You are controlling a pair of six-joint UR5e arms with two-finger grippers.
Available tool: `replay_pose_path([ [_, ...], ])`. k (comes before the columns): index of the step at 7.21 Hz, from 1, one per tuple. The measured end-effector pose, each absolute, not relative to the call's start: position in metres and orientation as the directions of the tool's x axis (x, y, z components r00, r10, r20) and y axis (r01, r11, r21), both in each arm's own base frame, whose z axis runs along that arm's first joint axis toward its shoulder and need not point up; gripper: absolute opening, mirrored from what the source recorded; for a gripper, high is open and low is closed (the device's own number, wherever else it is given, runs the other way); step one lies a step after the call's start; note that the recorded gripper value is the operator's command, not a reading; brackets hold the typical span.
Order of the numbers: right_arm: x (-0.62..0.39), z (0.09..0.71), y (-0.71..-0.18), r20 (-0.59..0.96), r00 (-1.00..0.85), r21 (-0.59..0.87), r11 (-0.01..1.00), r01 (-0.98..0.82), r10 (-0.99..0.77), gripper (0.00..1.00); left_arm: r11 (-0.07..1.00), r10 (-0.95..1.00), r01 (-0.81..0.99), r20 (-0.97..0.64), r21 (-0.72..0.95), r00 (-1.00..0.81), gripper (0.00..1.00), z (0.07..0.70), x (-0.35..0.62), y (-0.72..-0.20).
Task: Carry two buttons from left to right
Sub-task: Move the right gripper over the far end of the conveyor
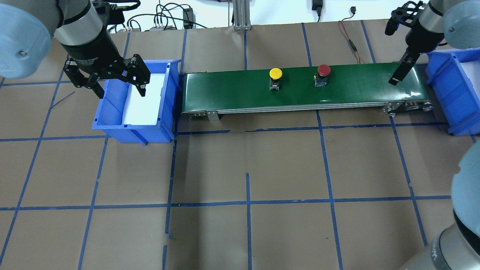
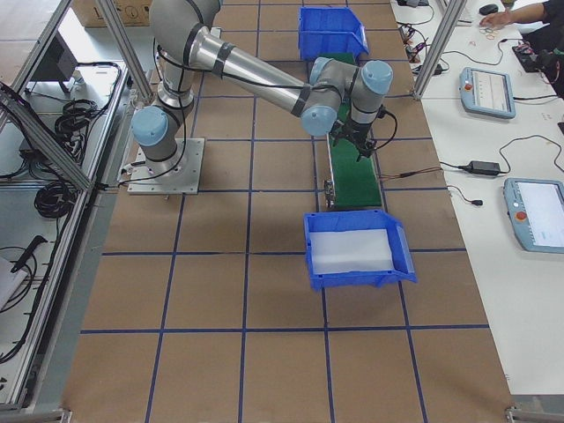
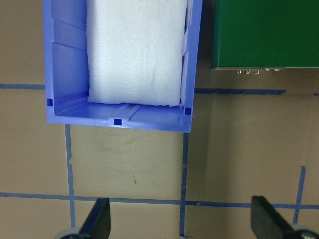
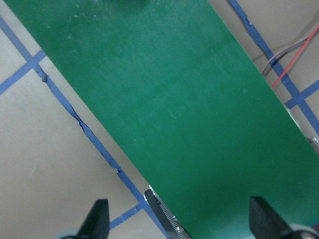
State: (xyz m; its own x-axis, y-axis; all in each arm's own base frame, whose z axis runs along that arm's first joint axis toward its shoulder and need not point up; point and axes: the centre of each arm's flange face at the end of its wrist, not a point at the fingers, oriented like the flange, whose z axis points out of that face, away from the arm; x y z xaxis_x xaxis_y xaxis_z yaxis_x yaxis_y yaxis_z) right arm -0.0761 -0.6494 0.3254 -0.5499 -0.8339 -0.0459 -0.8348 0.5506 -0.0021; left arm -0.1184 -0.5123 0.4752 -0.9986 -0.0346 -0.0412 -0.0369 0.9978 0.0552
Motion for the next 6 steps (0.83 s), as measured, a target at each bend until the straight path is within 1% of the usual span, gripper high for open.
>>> replay_pose_path([
  [1, -0.077, 0.322, -0.65, -0.029, -0.465, -0.009, 0.465, -0.885, -0.885, 0.95, 0.998, -0.034, -0.036, -0.041, 0.055, -0.999, 1.0, 0.475, -0.118, -0.512],
  [3, -0.079, 0.314, -0.658, 0.008, -0.28, -0.014, 0.28, -0.96, -0.96, 0.95, 0.998, -0.035, -0.037, -0.041, 0.055, -0.999, 1.0, 0.475, -0.118, -0.512],
  [5, -0.08, 0.307, -0.666, 0.034, -0.104, -0.008, 0.104, -0.995, -0.994, 0.95, 0.998, -0.034, -0.037, -0.041, 0.056, -0.999, 1.0, 0.475, -0.118, -0.512],
  [6, -0.075, 0.306, -0.667, 0.041, -0.036, 0.003, 0.036, -0.999, -0.999, 0.95, 0.998, -0.034, -0.037, -0.041, 0.055, -0.999, 1.0, 0.475, -0.118, -0.512],
])
